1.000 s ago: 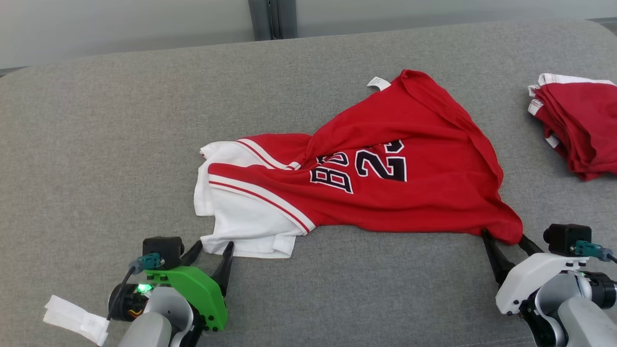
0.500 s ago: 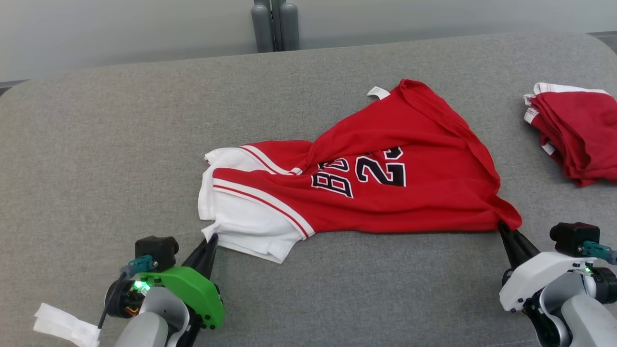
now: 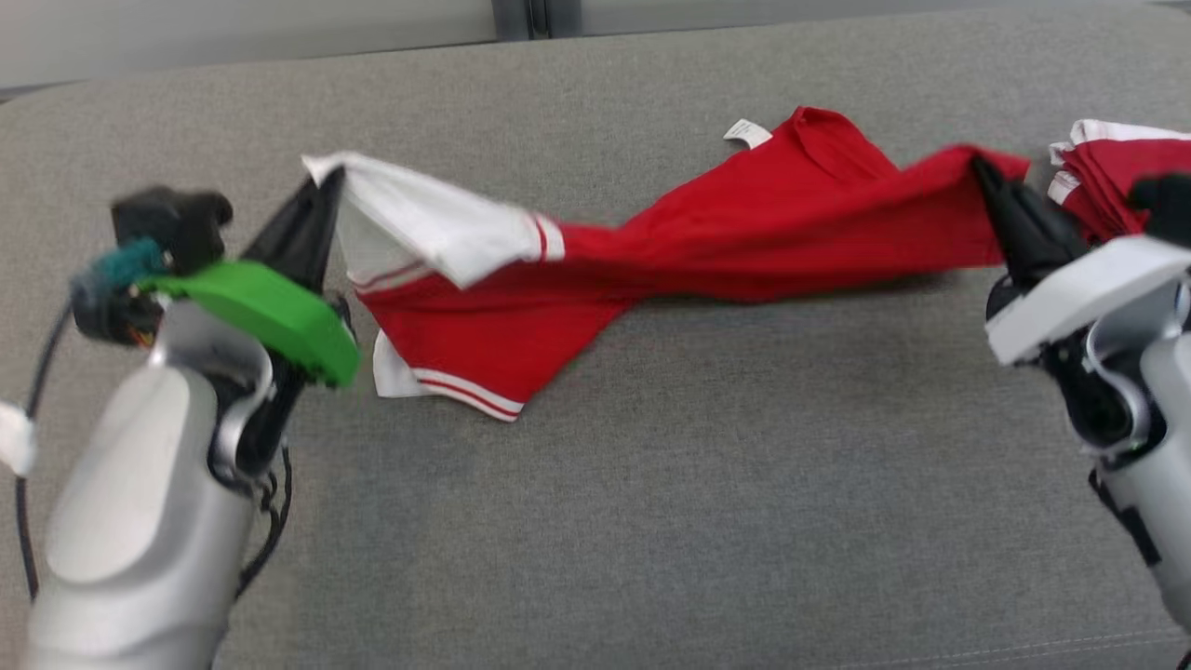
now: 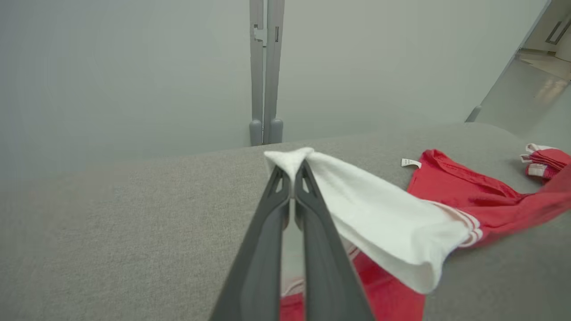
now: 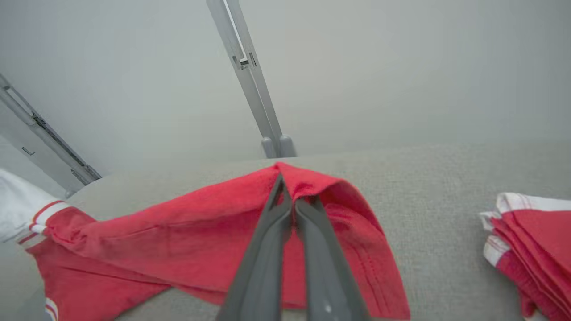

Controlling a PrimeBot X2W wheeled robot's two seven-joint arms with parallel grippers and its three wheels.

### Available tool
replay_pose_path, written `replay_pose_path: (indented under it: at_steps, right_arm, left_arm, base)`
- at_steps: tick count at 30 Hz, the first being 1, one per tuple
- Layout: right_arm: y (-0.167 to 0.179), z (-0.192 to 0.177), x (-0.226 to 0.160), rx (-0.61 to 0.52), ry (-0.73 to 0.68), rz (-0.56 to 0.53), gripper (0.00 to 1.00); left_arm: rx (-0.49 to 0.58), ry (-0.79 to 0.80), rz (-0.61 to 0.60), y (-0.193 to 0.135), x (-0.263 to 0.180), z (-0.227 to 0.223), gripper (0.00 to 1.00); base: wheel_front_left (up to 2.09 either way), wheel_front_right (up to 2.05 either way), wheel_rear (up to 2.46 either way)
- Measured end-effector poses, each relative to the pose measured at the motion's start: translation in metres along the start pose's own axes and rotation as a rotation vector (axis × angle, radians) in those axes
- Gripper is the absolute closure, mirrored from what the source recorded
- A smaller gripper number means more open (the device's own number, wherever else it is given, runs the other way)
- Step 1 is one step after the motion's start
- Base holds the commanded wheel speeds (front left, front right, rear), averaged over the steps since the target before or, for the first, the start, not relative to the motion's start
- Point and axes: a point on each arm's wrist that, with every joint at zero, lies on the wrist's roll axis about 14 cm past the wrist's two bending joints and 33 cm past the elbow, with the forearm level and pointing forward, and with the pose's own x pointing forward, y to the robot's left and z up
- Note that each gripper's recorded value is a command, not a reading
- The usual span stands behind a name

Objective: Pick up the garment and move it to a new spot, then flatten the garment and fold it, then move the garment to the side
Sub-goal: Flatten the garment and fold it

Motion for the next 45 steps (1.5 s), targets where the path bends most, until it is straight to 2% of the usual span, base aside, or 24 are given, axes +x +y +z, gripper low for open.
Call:
replay_pose_path:
  at_steps: [5, 9, 12, 15, 17, 18, 23, 25, 30, 33, 39, 45]
  right_arm:
    - [-0.001, 0.040, 0.053, -0.096, -0.063, 0.051, 1.00]
    - [0.006, 0.069, 0.100, -0.109, -0.129, 0.096, 1.00]
    - [0.005, 0.089, 0.130, -0.115, -0.178, 0.113, 1.00]
    - [0.007, 0.100, 0.159, -0.101, -0.205, 0.131, 1.00]
    - [0.012, 0.113, 0.174, -0.038, -0.250, 0.153, 1.00]
    - [0.012, 0.119, 0.181, -0.062, -0.260, 0.157, 1.00]
    - [0.012, 0.138, 0.205, -0.022, -0.323, 0.172, 1.00]
    - [0.011, 0.156, 0.209, -0.001, -0.373, 0.170, 1.00]
    - [0.015, 0.207, 0.205, 0.037, -0.487, 0.177, 1.00]
    - [0.019, 0.225, 0.202, 0.029, -0.511, 0.182, 1.00]
    - [0.017, 0.210, 0.205, -0.003, -0.443, 0.180, 1.00]
    - [0.005, 0.148, 0.198, -0.005, -0.257, 0.159, 1.00]
  left_arm:
    - [0.004, -0.091, -0.034, 0.006, 0.055, 0.056, 1.00]
    - [0.030, -0.158, -0.033, 0.020, 0.097, 0.097, 1.00]
    - [0.007, -0.238, -0.003, 0.039, 0.123, 0.131, 1.00]
    - [0.036, -0.281, 0.017, 0.052, 0.148, 0.157, 1.00]
    - [0.037, -0.295, 0.030, 0.060, 0.161, 0.167, 1.00]
    - [0.024, -0.305, 0.040, 0.065, 0.167, 0.173, 1.00]
    - [0.036, -0.358, 0.059, 0.074, 0.188, 0.199, 1.00]
    - [0.050, -0.375, 0.066, 0.075, 0.193, 0.209, 1.00]
    - [0.078, -0.441, 0.067, 0.070, 0.187, 0.244, 1.00]
    - [0.073, -0.473, 0.056, 0.064, 0.181, 0.263, 1.00]
    - [0.087, -0.430, 0.049, 0.062, 0.179, 0.256, 1.00]
    - [0.080, -0.178, 0.066, 0.077, 0.175, 0.180, 1.00]
  base:
    - [0.00, 0.00, 0.00]
    - [0.00, 0.00, 0.00]
    - [0.00, 0.00, 0.00]
    - [0.00, 0.00, 0.00]
    - [0.00, 0.00, 0.00]
    - [0.00, 0.00, 0.00]
    - [0.00, 0.00, 0.00]
    - [0.00, 0.00, 0.00]
    - [0.00, 0.00, 0.00]
    - [0.00, 0.00, 0.00]
    - [0.00, 0.00, 0.00]
    - [0.00, 0.00, 0.00]
